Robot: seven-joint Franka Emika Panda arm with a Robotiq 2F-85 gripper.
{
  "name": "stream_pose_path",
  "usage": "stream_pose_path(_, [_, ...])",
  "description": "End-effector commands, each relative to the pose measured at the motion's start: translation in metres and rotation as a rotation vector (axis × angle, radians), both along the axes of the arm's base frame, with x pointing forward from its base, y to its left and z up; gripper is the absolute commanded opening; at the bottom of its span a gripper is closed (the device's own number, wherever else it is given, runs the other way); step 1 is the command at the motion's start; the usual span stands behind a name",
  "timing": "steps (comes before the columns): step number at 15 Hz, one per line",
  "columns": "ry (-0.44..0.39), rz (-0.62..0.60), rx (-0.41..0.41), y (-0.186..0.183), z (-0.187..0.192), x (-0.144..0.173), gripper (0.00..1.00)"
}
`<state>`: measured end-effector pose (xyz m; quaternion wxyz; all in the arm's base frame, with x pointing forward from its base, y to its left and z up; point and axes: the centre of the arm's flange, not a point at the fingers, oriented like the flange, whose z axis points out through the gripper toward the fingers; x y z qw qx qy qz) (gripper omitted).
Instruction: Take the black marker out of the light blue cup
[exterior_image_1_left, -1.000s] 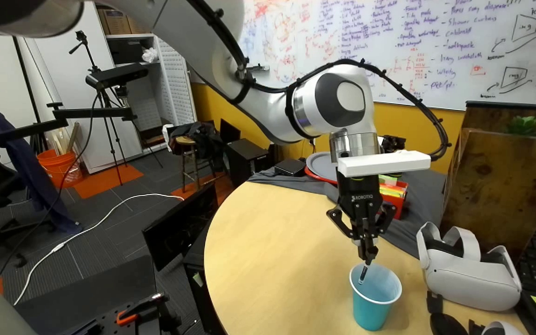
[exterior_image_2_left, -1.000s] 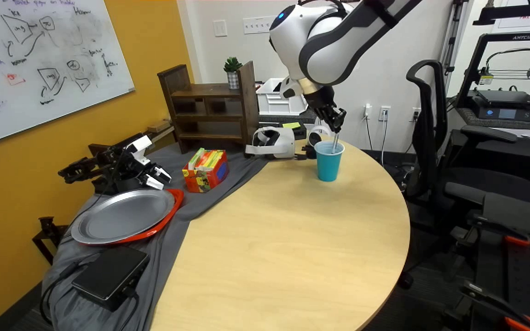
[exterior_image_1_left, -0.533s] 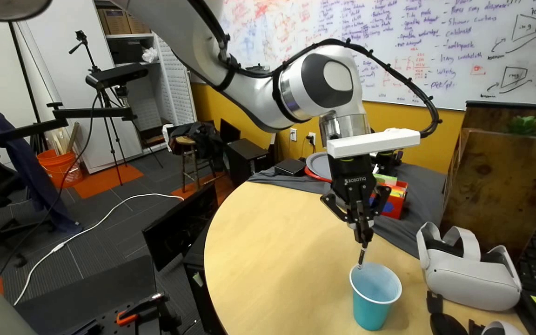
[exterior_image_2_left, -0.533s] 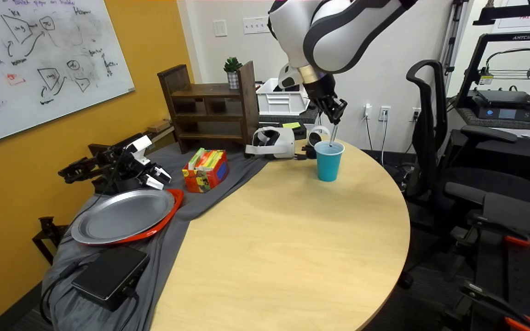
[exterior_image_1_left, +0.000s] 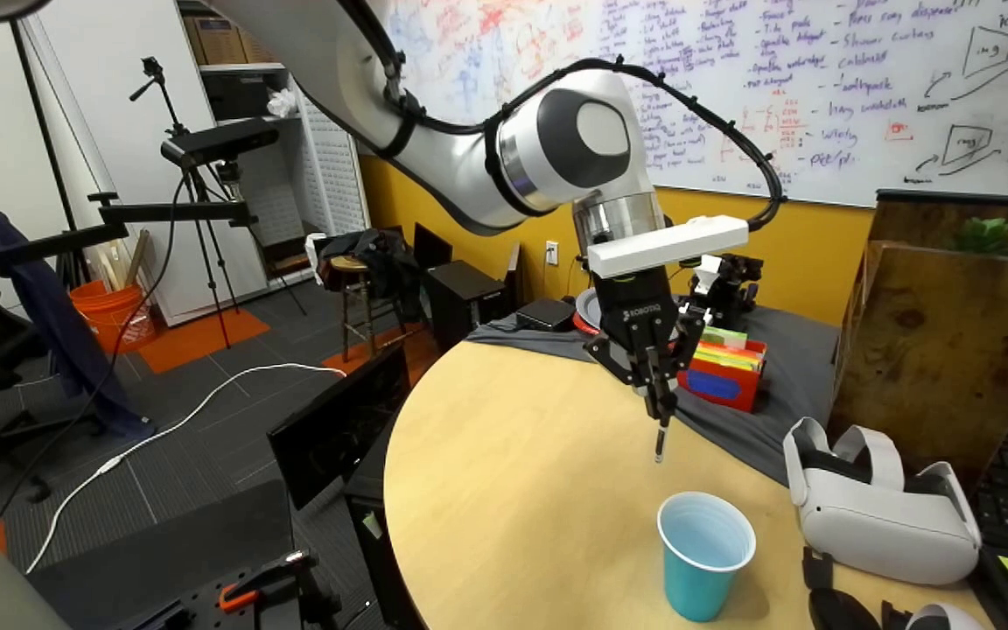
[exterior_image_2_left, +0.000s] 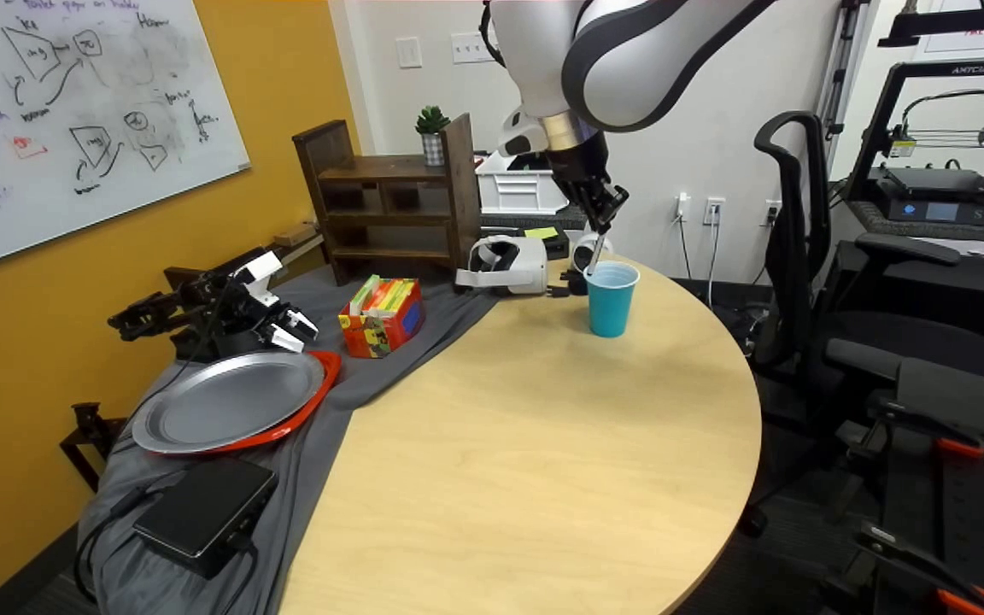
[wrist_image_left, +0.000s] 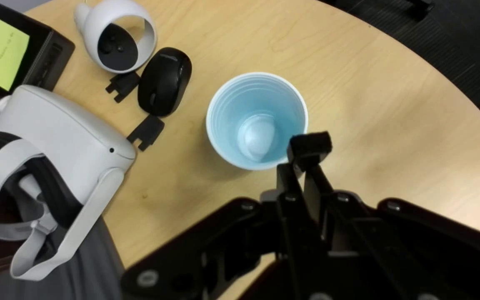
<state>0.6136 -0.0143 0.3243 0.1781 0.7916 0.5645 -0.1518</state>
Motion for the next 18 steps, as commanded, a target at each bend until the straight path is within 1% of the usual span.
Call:
stream_pose_path(1, [-0.054, 0.013, 0.003, 0.023, -0.004, -0.005, 0.03])
stream_pose_path(9, [-0.099, 0.048, 0.050, 0.097, -0.032, 0.003, 0.03])
stream_pose_path(12, [-0.116, 0.059, 0.088, 0.122, -0.045, 0.005, 0.03])
stream_pose_path(18, [-0.155, 0.077, 0.169, 0.152, -0.058, 0.007, 0.03])
